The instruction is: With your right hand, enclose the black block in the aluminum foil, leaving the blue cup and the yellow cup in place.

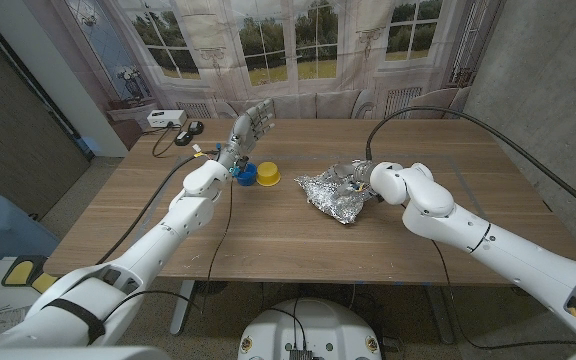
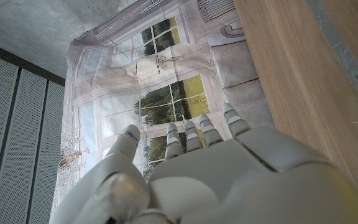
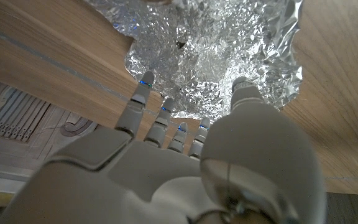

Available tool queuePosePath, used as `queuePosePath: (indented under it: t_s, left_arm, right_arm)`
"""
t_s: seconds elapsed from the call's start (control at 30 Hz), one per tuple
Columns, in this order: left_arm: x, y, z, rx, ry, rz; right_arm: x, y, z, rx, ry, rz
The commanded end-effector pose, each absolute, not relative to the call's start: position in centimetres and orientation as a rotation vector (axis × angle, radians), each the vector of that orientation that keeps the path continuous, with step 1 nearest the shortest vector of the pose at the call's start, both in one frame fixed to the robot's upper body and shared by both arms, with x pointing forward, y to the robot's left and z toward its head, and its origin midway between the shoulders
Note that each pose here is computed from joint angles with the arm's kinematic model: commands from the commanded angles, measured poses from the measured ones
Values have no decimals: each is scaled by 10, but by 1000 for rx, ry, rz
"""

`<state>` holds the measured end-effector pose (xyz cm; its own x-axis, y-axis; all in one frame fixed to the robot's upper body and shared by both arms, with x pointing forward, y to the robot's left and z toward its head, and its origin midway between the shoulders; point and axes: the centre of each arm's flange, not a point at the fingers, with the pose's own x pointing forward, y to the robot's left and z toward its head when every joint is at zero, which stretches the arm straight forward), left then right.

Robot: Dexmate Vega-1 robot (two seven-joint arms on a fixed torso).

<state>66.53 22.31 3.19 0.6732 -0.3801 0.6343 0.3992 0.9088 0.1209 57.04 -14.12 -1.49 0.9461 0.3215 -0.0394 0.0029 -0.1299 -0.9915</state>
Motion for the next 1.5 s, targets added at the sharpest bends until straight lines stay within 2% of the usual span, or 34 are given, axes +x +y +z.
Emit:
queuePosePath:
  t_s: [0.03,0.43,0.73,1.23,1.5]
  left_arm:
    - [671,224,32,-29,-700,-439]
    - [675,228,34,-22,-695,-433]
    - [679,231,36,-23,-697,-438]
    - [680,236,35,-32,-701,-437]
    - [681,235,35,-31,-701,-441]
  right_arm:
    - [573,-144,-10,-1580,-334,248]
    - [566,-118,-20,-1676,-232,128]
    - [573,-92,-42,-1840,-186,51]
    - [595,-99,-46,-1840,-110,131]
    - [597,-106,-42,-1806,-171,112]
